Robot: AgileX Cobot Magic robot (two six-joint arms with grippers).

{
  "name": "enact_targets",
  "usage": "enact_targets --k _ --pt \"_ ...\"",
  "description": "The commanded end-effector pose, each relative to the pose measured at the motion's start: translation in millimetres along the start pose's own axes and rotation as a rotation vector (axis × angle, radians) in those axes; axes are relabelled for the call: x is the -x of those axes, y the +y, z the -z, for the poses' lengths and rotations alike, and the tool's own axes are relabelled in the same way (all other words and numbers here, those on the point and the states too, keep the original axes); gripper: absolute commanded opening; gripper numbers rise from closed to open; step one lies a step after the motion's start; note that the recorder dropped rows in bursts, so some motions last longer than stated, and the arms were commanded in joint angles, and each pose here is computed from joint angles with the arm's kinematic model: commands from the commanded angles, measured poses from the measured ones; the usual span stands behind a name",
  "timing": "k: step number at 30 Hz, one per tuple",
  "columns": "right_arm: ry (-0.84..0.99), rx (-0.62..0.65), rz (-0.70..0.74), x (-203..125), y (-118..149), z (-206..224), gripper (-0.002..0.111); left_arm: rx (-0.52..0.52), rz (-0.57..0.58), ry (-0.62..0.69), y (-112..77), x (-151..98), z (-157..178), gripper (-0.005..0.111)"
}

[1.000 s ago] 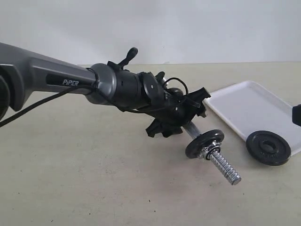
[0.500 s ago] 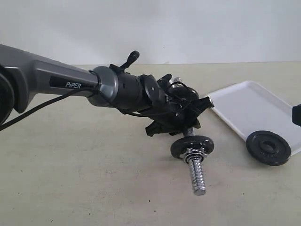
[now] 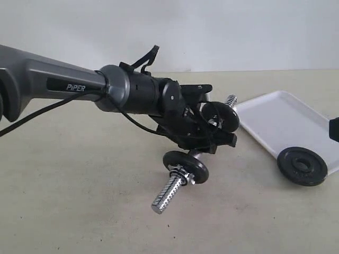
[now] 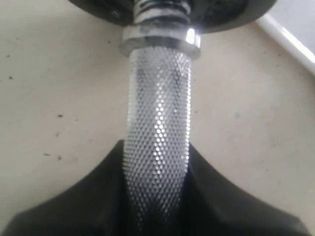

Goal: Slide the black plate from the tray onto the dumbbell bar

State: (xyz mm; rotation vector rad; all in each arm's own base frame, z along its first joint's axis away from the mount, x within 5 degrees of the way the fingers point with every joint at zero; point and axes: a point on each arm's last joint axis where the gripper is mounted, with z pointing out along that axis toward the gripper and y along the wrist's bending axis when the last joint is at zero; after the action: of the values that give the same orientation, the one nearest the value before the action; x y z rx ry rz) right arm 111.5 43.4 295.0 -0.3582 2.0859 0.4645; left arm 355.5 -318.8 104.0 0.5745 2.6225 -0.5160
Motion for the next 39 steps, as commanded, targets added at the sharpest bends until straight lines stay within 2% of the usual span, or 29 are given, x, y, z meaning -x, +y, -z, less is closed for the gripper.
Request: enact_targets --k 1,7,11,17,24,29,32,34,36,39 --pt "-0.004 -0.002 0.012 2.1 -0.2 0.3 0.0 0.115 -0.154 0.198 25.5 -19.8 -4.9 0.004" --pt "0.016 -0.006 0.041 0.2 -0.6 0.3 0.0 0.286 -0.377 0.379 44.4 -30.2 3.5 0.004" --pt "0.053 0.009 0.127 -3.0 0.3 0.1 0.0 0.343 -0.43 0.435 49.9 -31.6 9.2 0.004" --pt "0.131 -0.015 0.215 -9.2 -3.5 -0.7 0.0 0.335 -0.462 0.415 41.3 -24.5 24.5 0.004" --pt "0.383 -0.072 0.098 -8.3 -23.8 -22.7 0.0 0.319 -0.511 0.356 18.4 -16.5 44.7 0.004" --pt "0.561 -0.116 0.04 -1.8 -44.5 -49.5 0.0 0.311 -0.513 0.352 10.9 -15.8 52.2 0.004" --pt "0.636 -0.109 0.052 2.1 -53.1 -68.5 0.0 0.311 -0.516 0.358 8.8 -16.6 53.3 0.004" --pt "0.707 -0.096 0.142 1.5 -51.9 -82.6 0.0 0.308 -0.513 0.358 8.5 -16.7 53.2 0.004" --pt "0.788 -0.089 0.307 -2.1 -43.2 -94.6 0.0 0.31 -0.516 0.357 8.7 -16.6 53.3 0.004" --pt "0.836 -0.204 0.527 -3.8 -27.6 -105.1 0.0 0.321 -0.54 0.353 9.8 -15.5 53.4 0.004"
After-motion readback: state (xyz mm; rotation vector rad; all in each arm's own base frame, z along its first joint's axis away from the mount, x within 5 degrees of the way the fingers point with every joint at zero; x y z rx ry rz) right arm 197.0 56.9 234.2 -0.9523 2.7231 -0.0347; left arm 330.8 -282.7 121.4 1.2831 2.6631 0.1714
